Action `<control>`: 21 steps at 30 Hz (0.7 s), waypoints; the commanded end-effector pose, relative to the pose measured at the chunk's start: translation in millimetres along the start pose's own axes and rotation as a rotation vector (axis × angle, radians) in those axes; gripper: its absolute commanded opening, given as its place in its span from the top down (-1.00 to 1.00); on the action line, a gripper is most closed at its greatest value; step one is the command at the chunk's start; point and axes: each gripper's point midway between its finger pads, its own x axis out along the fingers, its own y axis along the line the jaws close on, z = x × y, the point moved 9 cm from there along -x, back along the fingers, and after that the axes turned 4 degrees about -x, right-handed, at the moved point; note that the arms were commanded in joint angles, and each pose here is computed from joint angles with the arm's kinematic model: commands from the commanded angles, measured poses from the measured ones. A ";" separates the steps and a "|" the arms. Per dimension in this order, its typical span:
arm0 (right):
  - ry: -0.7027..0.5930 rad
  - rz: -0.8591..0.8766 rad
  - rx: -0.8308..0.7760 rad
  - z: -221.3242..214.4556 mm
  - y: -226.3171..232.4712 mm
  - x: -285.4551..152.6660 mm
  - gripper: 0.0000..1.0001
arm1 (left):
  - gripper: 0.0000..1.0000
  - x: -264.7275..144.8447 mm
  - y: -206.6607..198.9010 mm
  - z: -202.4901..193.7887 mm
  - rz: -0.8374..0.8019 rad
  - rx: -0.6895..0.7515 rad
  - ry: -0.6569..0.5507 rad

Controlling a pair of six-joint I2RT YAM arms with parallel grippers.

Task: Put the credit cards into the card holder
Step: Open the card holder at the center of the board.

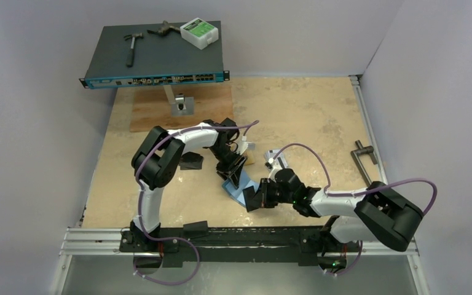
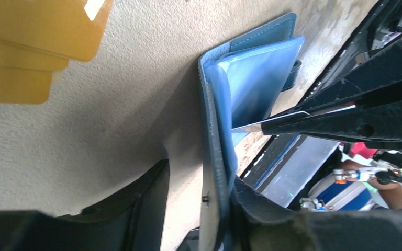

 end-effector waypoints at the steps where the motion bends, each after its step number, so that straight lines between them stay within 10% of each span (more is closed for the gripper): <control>1: 0.001 0.003 0.000 -3.2 -5.6 1.9 1.00 | 0.31 -7.3 -4.1 8.3 -0.103 -0.050 -0.018; 9: 0.003 -0.003 0.010 -4.9 -10.2 2.2 1.00 | 1.00 -12.4 2.6 6.9 -0.207 -0.088 -0.020; 21: -0.360 0.105 -0.079 42.6 26.5 -34.2 1.00 | 1.00 -54.6 -29.0 6.6 -0.428 -0.011 -0.162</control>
